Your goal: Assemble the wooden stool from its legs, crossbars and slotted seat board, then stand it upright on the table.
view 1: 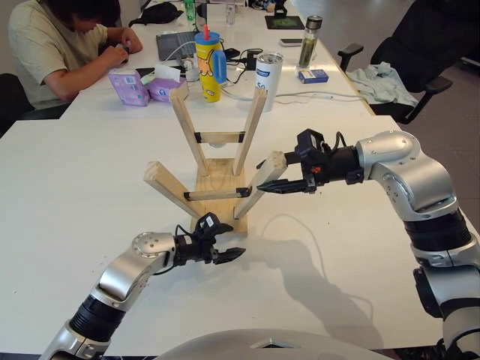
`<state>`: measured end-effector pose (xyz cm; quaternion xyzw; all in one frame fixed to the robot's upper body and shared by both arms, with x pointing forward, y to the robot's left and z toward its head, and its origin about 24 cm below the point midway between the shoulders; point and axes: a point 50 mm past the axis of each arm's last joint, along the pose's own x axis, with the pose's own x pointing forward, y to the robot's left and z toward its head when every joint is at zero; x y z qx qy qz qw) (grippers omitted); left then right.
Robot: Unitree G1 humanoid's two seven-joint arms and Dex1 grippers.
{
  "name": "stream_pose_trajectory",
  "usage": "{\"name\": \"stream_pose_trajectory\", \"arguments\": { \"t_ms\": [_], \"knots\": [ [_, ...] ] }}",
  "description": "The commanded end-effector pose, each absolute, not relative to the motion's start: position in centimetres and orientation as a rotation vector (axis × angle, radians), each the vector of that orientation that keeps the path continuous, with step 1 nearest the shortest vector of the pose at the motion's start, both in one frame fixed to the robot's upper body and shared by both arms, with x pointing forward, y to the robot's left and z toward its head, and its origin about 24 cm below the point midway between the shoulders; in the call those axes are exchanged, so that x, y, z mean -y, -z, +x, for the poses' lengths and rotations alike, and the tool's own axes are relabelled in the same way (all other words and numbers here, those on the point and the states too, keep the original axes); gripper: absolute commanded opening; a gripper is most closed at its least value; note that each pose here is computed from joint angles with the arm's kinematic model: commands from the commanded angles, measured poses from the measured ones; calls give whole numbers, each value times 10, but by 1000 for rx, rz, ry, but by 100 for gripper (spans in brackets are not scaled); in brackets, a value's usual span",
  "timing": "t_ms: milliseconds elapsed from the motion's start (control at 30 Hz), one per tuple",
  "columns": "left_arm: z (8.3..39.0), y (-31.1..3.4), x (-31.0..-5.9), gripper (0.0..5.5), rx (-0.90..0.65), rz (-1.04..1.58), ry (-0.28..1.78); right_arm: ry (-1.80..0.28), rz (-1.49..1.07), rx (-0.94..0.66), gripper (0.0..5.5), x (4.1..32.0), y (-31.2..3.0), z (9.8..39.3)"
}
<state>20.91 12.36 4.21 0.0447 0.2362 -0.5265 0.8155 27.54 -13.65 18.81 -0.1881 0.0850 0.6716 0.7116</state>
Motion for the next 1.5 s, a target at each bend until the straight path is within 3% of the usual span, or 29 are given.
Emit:
{"name": "stream_pose_trajectory", "arguments": {
  "t_ms": [33, 167, 533, 667, 767, 900, 1000, 1067, 1133, 1300, 1333, 1400, 1500],
  "knots": [
    [200, -20, -130, 360, -634, 98, 1069, -1563, -388, -338, 205, 130, -156, 263],
    [200, -20, -130, 360, -638, 91, 1062, -1623, -379, -324, 205, 128, -158, 255],
    [206, -16, -129, 360, -641, 118, 1052, -1442, -261, -385, 205, 120, -154, 284],
    [215, -27, -129, 360, -515, 156, 1001, -1446, -269, -394, 205, 121, -153, 282],
    [214, -61, -123, 360, -291, 158, 968, -1424, -296, -402, 205, 122, -154, 283],
    [192, -130, -131, 360, 216, 305, 801, -1366, -316, -425, 205, 124, -152, 284],
    [184, -146, -138, 360, 362, 405, 722, -1345, -315, -433, 205, 125, -152, 284],
    [190, -174, -152, 360, 552, 591, 537, -1320, -290, -460, 205, 125, -147, 284],
    [206, -193, -155, 360, 631, 727, 388, -1305, -275, -479, 205, 124, -145, 284],
    [234, -197, -140, 360, 591, 824, 293, -1314, -276, -492, 205, 118, -143, 286],
    [240, -184, -132, 360, 538, 891, 322, -1319, -275, -494, 205, 116, -142, 287],
    [247, -124, -120, 360, 276, 1112, 491, -1334, -279, -498, 205, 110, -141, 290],
    [231, -69, -118, 360, 70, 1241, 683, -1344, -281, -501, 205, 106, -141, 291]
  ]
}}
